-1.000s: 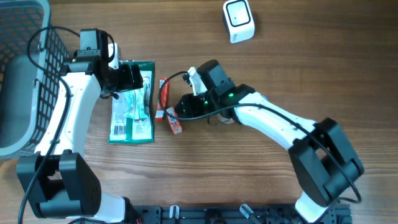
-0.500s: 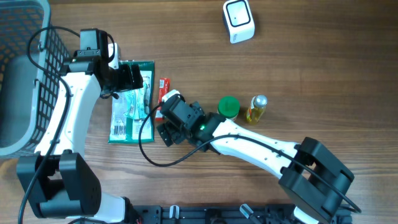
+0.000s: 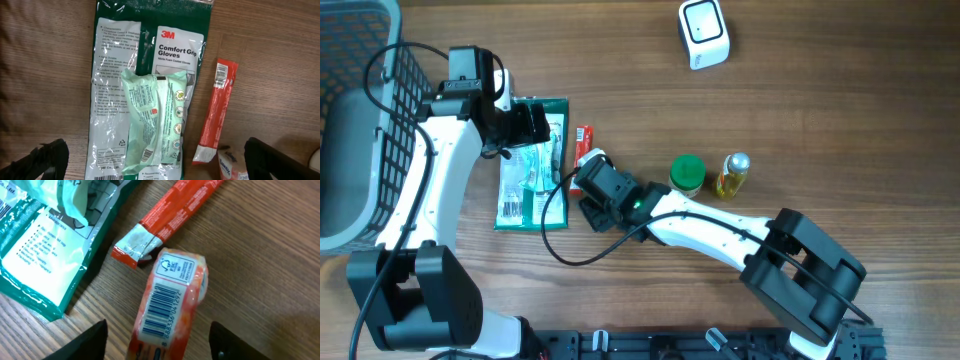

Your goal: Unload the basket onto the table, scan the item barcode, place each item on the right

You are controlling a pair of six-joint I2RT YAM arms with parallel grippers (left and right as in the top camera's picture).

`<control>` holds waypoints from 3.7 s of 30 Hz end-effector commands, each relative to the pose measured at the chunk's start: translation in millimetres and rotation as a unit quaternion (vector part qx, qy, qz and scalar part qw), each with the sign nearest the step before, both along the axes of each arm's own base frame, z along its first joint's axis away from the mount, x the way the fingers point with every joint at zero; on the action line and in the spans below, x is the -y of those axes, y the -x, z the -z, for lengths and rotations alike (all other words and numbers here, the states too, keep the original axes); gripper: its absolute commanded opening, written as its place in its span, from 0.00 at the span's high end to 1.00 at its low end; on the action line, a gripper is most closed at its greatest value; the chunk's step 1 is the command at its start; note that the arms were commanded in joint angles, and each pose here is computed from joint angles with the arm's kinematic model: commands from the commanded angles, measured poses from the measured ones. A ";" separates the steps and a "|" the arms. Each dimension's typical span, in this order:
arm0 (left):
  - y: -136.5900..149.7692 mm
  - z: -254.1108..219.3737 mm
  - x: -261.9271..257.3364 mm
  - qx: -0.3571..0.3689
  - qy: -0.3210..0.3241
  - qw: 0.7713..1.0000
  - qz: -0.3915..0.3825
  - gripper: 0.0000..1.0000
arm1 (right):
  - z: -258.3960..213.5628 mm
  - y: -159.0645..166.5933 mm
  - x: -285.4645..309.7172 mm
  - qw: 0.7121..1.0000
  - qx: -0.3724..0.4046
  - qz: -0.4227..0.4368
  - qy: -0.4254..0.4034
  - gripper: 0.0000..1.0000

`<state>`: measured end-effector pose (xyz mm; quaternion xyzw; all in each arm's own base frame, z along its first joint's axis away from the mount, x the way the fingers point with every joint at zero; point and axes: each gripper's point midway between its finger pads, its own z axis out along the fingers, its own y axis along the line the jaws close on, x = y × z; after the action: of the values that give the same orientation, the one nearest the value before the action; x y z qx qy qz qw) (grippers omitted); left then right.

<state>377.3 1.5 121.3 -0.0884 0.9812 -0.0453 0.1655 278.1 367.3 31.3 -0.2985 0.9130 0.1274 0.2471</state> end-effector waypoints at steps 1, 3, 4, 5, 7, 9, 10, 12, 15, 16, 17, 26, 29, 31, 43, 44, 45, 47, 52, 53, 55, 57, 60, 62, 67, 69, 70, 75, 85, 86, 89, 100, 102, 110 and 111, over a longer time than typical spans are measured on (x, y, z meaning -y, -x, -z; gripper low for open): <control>-2.8 -8.2 -2.9 0.012 -0.004 1.000 -0.003 0.00 | 7.7 1.1 -0.2 1.000 -0.006 -0.005 0.008 0.54; -2.8 -8.2 -2.9 0.012 -0.004 1.000 -0.003 0.00 | 8.1 1.3 0.4 1.000 -0.007 -0.004 0.009 0.66; -2.8 -8.2 -2.9 0.012 -0.004 1.000 -0.003 0.00 | 8.1 1.3 0.4 1.000 -0.007 -0.004 0.009 0.70; -2.8 -8.2 -2.9 0.012 -0.004 1.000 -0.003 0.00 | 8.1 1.3 0.4 1.000 -0.007 -0.004 0.009 0.71; -2.8 -8.2 -3.0 0.012 -0.004 1.000 -0.003 0.00 | 8.1 1.3 0.4 1.000 -0.007 -0.005 0.009 0.75; -2.8 -8.2 -2.9 0.012 -0.004 1.000 -0.003 0.00 | 8.0 1.2 0.4 1.000 -0.006 -0.004 0.009 0.45; -2.8 -8.2 -2.9 0.012 -0.004 1.000 -0.003 0.00 | 8.0 0.4 1.0 1.000 -0.004 -0.003 0.011 0.41; -2.8 -8.2 -2.9 0.012 -0.004 1.000 -0.003 0.00 | 7.4 -4.4 4.8 1.000 0.008 0.006 0.019 0.37; -2.8 -8.2 -2.9 0.012 -0.004 1.000 -0.003 0.00 | 7.4 -4.4 4.8 1.000 0.008 0.007 0.019 0.41; -2.8 -8.2 -2.9 0.012 -0.004 1.000 -0.003 0.00 | 7.4 -4.4 4.8 1.000 0.008 0.006 0.019 0.42; -2.8 -8.2 -2.9 0.012 -0.004 1.000 -0.003 0.00 | 7.3 -4.5 4.6 1.000 0.008 0.006 0.019 0.41; -2.8 -8.2 -2.9 0.012 -0.004 1.000 -0.003 0.00 | 23.8 -4.8 4.8 1.000 0.003 0.006 0.028 0.59; -2.8 -8.2 -2.9 0.012 -0.004 1.000 -0.003 0.00 | 22.8 -13.0 11.6 0.999 0.019 0.022 0.039 0.72; -2.8 -8.2 -3.0 0.012 -0.004 1.000 -0.003 0.00 | 22.2 -18.1 15.8 0.998 0.020 0.042 0.037 0.76; -2.8 -8.2 -2.9 0.012 -0.004 1.000 -0.003 0.00 | 17.5 -35.4 29.3 0.996 -0.017 0.088 -0.001 0.39; -2.8 -8.2 -2.9 0.012 -0.004 1.000 -0.003 0.00 | 4.1 -37.5 26.9 0.997 -0.003 0.077 -0.007 0.33; -2.8 -8.2 -2.9 0.012 -0.004 1.000 -0.003 0.00 | -14.1 -39.3 24.7 0.997 0.010 0.072 -0.021 0.30; -2.8 -8.2 -2.9 0.012 -0.004 1.000 -0.003 0.00 | -59.2 -41.0 25.3 0.995 0.040 0.071 -0.052 0.24; -2.8 -8.2 -2.9 0.012 -0.004 1.000 -0.003 0.00 | -159.6 -37.4 71.9 0.983 0.113 0.117 -0.083 0.13; -2.8 -8.2 -2.9 0.012 -0.004 1.000 -0.003 0.00 | -173.0 -37.2 94.8 0.981 0.114 0.135 -0.079 0.12; -2.8 -8.2 -2.9 0.012 -0.004 1.000 -0.003 0.00 | -186.4 -39.1 141.8 0.973 0.102 0.192 -0.074 0.12; -2.8 -8.2 -2.9 0.012 -0.004 1.000 -0.003 0.00 | -196.8 -37.5 194.3 0.960 0.078 0.258 -0.077 0.12; -2.8 -8.2 -2.9 0.013 -0.004 1.000 -0.003 0.00 | -204.4 -28.9 255.8 0.938 0.023 0.335 -0.084 0.13; -2.8 -8.2 -2.9 0.012 -0.004 1.000 -0.003 0.00 | -196.9 -27.1 282.5 0.931 -0.010 0.357 -0.079 0.13; -2.8 -8.2 -2.9 0.012 -0.004 1.000 -0.003 0.00 | -167.2 -24.7 291.1 0.932 -0.069 0.354 -0.048 0.07; -2.8 -8.2 -3.0 0.012 -0.004 1.000 -0.003 0.00 | -155.7 -25.2 280.5 0.938 -0.098 0.329 -0.052 0.05; -2.8 -8.2 -2.9 0.012 -0.004 1.000 -0.003 0.00 | -150.9 -25.4 275.8 0.938 -0.112 0.322 -0.057 0.00; -2.8 -8.2 -2.9 0.012 -0.004 1.000 -0.003 0.00 | -131.0 -35.3 268.1 0.935 -0.137 0.320 -0.061 0.00; -2.8 -8.2 -2.9 0.012 -0.004 1.000 -0.003 0.00 | -131.4 -34.9 275.7 0.903 -0.185 0.385 -0.038 0.00; -2.8 -8.2 -2.9 0.012 -0.004 1.000 -0.003 0.00 | -149.2 -33.6 276.7 0.903 -0.183 0.387 -0.038 0.00; -2.8 -8.2 -2.9 0.012 -0.004 1.000 -0.003 0.00 | -166.1 -18.2 288.6 0.895 -0.193 0.402 -0.005 0.01; -2.8 -8.2 -2.9 0.012 -0.004 1.000 -0.003 0.00 | -129.8 -28.6 266.7 0.895 -0.222 0.387 -0.029 0.00; -2.8 -8.2 -3.0 0.012 -0.004 1.000 -0.003 0.00 | -116.5 -27.3 262.8 0.896 -0.223 0.384 -0.027 0.00; -2.8 -8.2 -2.9 0.012 -0.004 1.000 -0.003 0.00 | -74.2 -28.8 261.4 0.892 -0.218 0.394 -0.034 0.01; -2.8 -8.2 -3.0 0.012 -0.004 1.000 -0.003 0.00 | -70.3 -29.7 261.7 0.893 -0.215 0.394 -0.034 0.01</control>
<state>377.9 1.6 121.5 -0.0883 0.9810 -0.0454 0.1669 309.9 104.6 110.7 0.1241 0.9819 0.1120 0.0891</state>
